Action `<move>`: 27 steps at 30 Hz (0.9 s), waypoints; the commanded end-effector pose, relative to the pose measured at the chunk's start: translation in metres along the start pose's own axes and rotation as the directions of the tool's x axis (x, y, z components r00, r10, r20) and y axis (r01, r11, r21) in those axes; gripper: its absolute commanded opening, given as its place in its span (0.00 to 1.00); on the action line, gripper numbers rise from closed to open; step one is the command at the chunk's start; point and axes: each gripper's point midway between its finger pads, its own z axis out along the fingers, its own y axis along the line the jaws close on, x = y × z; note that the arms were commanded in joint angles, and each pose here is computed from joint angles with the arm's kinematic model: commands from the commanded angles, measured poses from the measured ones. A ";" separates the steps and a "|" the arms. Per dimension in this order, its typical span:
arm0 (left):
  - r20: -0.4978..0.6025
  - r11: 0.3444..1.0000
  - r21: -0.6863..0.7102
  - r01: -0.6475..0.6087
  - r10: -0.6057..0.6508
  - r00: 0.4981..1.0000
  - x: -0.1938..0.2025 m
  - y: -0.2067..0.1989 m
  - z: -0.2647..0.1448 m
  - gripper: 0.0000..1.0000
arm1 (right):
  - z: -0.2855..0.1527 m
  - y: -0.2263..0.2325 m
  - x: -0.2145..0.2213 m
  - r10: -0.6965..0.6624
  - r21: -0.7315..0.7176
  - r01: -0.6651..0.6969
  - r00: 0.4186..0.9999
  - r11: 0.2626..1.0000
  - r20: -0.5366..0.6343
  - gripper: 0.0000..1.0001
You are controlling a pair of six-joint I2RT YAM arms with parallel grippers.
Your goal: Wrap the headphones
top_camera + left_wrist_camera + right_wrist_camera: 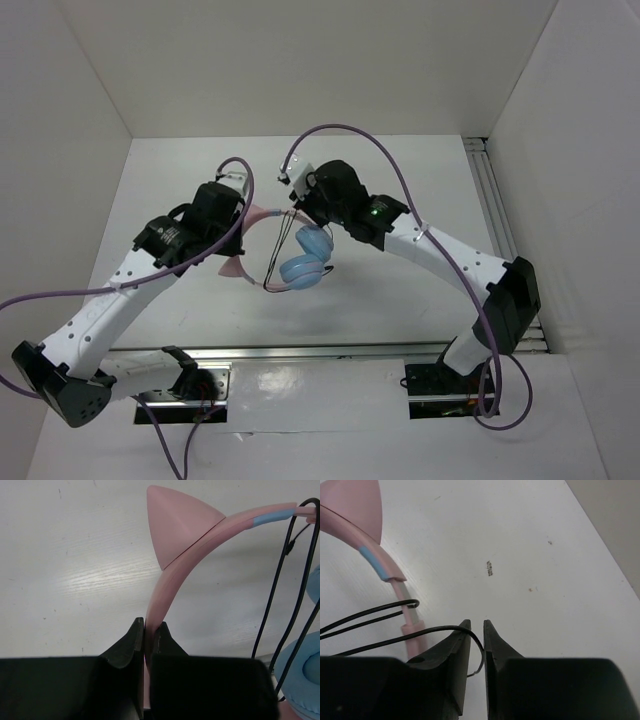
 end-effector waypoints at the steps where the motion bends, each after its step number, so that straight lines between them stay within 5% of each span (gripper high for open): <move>1: 0.006 0.998 0.043 -0.045 0.045 0.999 -0.006 -0.004 -0.021 0.00 | 0.005 -0.024 -0.022 0.063 0.014 -0.065 0.993 0.998 0.101 0.26; 12: 0.044 0.998 0.057 -0.027 0.025 0.999 -0.030 -0.008 -0.039 0.00 | 0.023 0.033 -0.008 0.210 -0.342 -0.136 0.959 0.930 0.189 0.39; 27: 0.083 0.997 0.028 0.073 -0.075 0.994 -0.050 -0.002 -0.066 0.00 | 0.062 0.056 0.022 0.420 -0.507 -0.264 0.880 0.821 0.222 0.47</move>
